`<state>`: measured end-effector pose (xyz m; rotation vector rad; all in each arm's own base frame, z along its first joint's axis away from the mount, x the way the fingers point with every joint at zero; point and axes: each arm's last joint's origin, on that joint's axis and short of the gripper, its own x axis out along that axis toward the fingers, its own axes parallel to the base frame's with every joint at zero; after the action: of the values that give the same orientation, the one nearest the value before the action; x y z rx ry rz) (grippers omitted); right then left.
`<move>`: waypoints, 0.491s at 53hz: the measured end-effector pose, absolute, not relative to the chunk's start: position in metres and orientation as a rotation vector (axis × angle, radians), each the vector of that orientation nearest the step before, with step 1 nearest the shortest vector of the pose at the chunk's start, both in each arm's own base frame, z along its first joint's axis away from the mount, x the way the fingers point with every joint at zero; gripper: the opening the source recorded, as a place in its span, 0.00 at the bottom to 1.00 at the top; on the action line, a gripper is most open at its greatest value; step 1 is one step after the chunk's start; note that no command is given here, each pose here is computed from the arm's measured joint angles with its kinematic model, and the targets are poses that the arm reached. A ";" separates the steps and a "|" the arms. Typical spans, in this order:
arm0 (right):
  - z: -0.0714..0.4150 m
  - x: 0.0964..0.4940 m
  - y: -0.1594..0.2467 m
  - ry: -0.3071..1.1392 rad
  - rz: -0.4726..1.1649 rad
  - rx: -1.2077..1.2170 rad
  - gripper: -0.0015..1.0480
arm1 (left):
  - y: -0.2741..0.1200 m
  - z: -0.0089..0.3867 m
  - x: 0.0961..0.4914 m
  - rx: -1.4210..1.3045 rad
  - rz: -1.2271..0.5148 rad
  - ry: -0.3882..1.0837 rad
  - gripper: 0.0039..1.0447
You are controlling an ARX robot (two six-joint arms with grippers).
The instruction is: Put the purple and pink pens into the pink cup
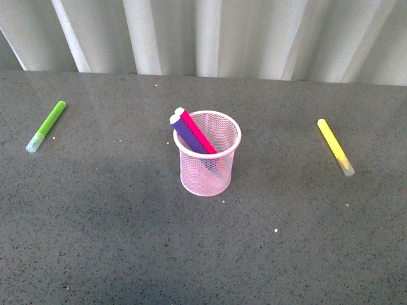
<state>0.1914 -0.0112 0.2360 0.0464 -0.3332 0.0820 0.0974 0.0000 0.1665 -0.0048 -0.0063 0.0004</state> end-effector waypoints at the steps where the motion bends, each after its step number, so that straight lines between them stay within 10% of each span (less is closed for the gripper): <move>1: 0.235 0.185 -0.014 -0.339 0.077 0.042 0.93 | 0.000 0.166 0.097 -0.005 0.000 -0.006 0.94; 7: 0.221 0.174 -0.023 -0.303 0.062 0.035 0.92 | 0.000 0.166 0.097 -0.005 0.000 -0.006 0.94; 16: 0.195 0.167 -0.016 -0.002 -0.009 0.025 0.66 | 0.000 0.166 0.097 -0.005 0.000 -0.006 0.94; 26: 0.185 0.151 -0.004 0.010 -0.018 0.007 0.31 | 0.000 0.167 0.097 -0.005 0.000 -0.007 0.94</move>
<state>0.1515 -0.0038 0.1848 0.0069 0.0100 -0.0183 0.0973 0.0000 0.1666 -0.0048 -0.0074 0.0004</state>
